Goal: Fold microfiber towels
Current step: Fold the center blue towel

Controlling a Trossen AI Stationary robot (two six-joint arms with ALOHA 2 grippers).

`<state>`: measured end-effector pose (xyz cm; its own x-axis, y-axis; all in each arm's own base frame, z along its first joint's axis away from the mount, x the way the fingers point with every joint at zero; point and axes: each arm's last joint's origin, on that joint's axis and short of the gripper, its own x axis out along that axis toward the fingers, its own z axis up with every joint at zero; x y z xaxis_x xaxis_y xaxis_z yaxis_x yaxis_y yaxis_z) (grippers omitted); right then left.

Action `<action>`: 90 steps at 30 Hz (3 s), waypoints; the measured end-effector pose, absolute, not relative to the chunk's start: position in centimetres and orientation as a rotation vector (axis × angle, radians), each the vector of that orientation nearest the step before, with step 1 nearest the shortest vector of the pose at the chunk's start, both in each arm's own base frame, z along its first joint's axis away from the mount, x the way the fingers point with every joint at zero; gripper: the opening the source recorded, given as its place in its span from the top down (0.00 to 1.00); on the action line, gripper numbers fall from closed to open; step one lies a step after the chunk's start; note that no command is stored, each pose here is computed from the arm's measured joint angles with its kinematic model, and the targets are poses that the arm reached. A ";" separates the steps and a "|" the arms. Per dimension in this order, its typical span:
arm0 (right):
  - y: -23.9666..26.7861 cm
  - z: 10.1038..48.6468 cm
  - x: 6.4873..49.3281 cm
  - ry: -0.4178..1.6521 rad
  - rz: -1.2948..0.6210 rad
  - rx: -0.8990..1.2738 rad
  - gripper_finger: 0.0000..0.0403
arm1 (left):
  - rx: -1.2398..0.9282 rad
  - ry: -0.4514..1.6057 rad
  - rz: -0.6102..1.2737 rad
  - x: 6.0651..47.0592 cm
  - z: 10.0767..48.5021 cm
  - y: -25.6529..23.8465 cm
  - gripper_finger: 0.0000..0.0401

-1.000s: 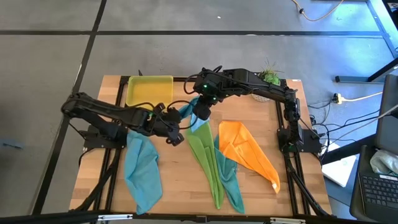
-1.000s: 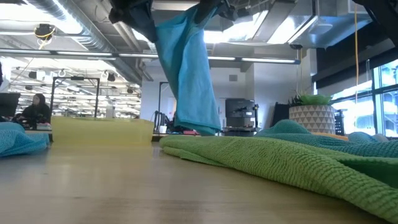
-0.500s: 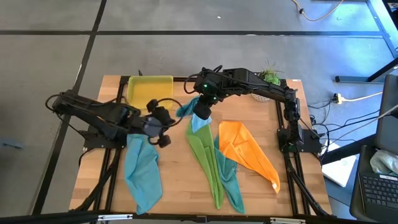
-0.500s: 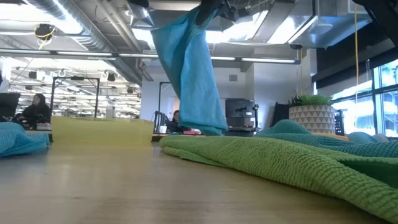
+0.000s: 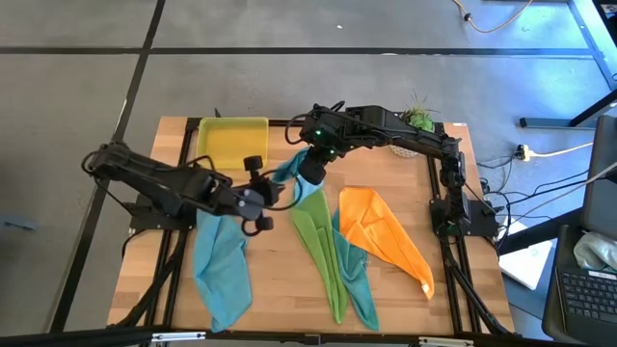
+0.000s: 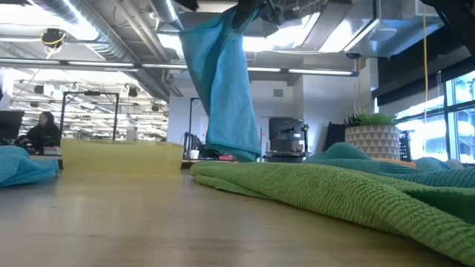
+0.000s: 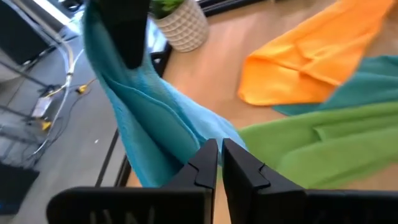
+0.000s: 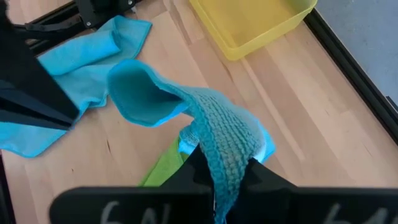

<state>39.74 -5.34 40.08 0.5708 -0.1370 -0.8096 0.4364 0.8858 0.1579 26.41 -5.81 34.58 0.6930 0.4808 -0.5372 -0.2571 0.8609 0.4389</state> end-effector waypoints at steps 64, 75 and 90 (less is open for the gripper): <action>-4.7 39.8 39.3 0.969 -0.319 0.340 0.98 | -0.294 0.671 0.530 28.4 36.4 -4.0 0.52; -4.3 39.7 39.3 0.981 -0.293 0.381 0.98 | -0.224 0.553 0.636 29.3 37.1 -2.1 0.47; -4.3 39.8 39.4 0.977 -0.272 0.358 0.98 | -0.150 0.600 0.618 31.1 36.0 -0.5 0.46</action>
